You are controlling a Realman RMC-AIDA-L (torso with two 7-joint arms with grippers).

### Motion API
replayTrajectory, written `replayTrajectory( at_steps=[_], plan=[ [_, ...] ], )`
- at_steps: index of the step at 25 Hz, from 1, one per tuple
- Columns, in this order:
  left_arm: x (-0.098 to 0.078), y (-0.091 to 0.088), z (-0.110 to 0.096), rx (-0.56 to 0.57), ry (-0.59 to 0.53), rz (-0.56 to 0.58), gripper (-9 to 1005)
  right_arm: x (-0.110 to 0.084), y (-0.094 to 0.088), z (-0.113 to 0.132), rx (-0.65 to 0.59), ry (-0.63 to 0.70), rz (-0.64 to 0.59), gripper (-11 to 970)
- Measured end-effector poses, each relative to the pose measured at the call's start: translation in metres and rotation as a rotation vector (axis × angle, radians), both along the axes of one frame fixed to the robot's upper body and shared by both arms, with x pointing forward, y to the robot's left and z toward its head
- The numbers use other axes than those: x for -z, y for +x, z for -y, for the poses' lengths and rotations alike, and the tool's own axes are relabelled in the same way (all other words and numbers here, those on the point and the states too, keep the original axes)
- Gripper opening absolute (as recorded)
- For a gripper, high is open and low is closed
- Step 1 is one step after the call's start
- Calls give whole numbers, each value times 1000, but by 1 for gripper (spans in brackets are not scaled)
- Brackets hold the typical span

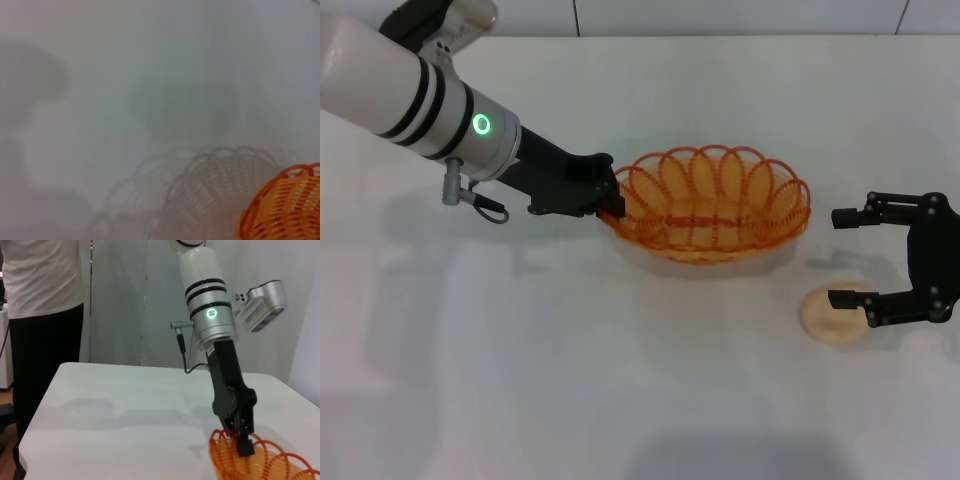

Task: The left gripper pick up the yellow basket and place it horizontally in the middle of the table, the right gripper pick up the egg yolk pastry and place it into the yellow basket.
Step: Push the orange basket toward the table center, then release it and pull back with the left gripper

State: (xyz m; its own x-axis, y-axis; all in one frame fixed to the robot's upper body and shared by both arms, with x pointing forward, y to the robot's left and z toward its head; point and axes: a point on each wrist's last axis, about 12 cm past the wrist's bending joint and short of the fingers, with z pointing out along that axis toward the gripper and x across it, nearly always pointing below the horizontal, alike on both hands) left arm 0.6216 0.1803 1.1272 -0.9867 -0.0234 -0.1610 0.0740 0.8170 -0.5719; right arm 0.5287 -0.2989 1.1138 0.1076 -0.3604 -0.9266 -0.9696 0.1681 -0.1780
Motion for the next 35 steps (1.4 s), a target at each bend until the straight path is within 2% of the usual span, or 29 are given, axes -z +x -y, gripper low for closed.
replayTrajectory(
  at_steps=[6,16,23,27,32,35],
  plan=[
    [7,-4,-2,0,-3,-23,162,2,-3,1,2,2,-8,798],
    [8,-6,-2,31,-2,-24,192,4,-7,3,4,7,-17,797],
    [2,-6,-7,80,19,-7,495,6,-9,4,12,11,-28,797],
    [-8,-6,-16,109,54,50,652,6,-9,5,21,17,-33,797],
    [-17,-10,-40,130,52,132,776,4,-9,10,59,37,-57,796],
    [-24,-15,-53,197,7,216,788,4,-9,13,81,46,-80,796]
  ],
)
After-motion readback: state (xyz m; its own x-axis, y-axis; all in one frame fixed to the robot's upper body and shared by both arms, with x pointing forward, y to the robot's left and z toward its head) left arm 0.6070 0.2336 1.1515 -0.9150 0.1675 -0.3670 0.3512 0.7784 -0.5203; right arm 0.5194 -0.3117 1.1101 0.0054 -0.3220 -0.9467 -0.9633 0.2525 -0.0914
